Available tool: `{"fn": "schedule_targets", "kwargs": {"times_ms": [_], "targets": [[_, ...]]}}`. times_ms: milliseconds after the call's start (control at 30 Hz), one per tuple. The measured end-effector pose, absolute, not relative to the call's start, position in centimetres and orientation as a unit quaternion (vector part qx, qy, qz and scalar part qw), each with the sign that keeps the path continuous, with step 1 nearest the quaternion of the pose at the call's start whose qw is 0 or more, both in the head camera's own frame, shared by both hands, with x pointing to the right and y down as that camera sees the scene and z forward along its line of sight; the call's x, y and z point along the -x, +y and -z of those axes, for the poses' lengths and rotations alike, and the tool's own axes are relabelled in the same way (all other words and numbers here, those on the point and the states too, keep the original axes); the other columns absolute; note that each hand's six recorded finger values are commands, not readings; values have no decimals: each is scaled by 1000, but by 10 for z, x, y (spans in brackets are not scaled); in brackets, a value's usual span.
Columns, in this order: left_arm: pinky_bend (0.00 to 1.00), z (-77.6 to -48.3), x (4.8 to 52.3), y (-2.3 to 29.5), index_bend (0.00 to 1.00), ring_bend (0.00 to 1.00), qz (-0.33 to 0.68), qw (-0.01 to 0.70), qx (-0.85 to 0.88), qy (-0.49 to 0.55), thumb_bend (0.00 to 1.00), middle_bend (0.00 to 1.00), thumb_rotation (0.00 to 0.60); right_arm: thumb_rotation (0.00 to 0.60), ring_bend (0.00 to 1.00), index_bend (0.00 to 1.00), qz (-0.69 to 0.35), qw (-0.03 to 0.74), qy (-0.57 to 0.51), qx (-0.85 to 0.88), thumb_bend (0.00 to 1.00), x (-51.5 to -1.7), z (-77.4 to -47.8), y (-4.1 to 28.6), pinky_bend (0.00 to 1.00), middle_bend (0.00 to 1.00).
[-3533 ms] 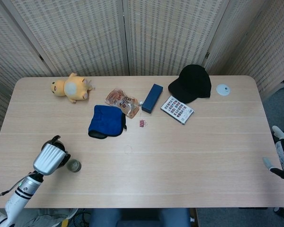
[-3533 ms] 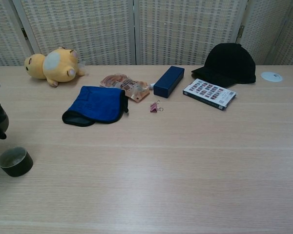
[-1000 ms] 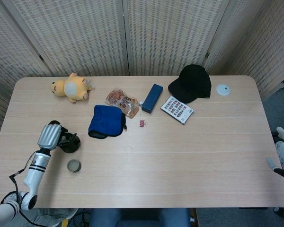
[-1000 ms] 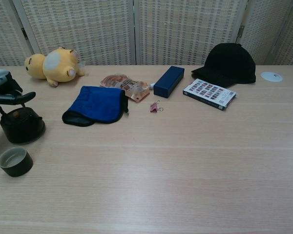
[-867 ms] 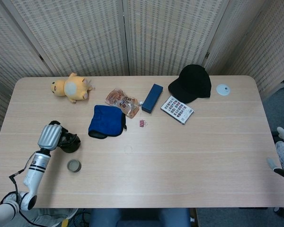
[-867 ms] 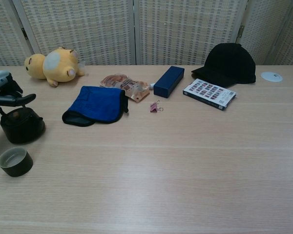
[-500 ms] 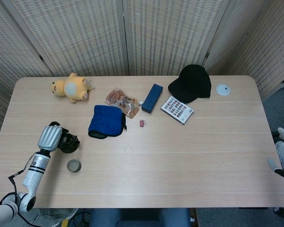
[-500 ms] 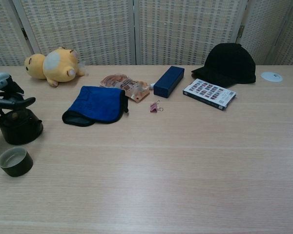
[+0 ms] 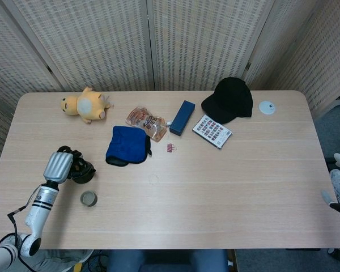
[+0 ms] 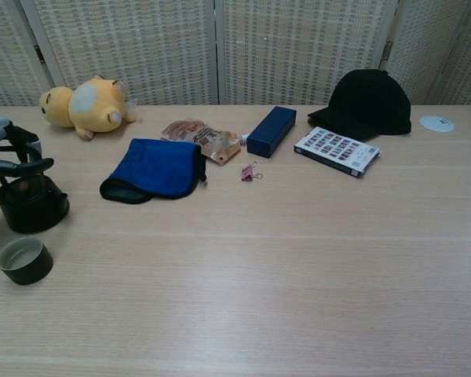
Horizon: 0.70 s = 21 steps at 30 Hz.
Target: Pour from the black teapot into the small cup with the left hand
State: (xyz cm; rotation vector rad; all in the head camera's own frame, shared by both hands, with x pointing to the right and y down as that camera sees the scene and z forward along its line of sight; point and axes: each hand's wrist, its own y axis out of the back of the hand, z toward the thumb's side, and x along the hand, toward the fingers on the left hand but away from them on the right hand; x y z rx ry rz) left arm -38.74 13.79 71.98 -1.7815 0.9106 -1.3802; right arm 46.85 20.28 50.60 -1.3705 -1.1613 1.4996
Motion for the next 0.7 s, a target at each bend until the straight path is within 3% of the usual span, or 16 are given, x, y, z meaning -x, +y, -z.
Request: {"fn": "schedule_targets", "kwargs": {"times_ms": [233,600,700], "targets": [[43,-712,386,136,388,181,520,331,693,374,273,225,218,600,159,162,-591,390,-454,540,160,-469,-507,202,180,277],[34,-686,400,134,387,181,518,325,675,411,274,220,219,600,160,162,-593,387,-430,560,160,-464,-515,198,180,277],[34,-677,407,136,388,181,523,326,667,418,274,220,244,600,160,162,-594,386,-423,566,159,-462,-517,197,180,277]]}}
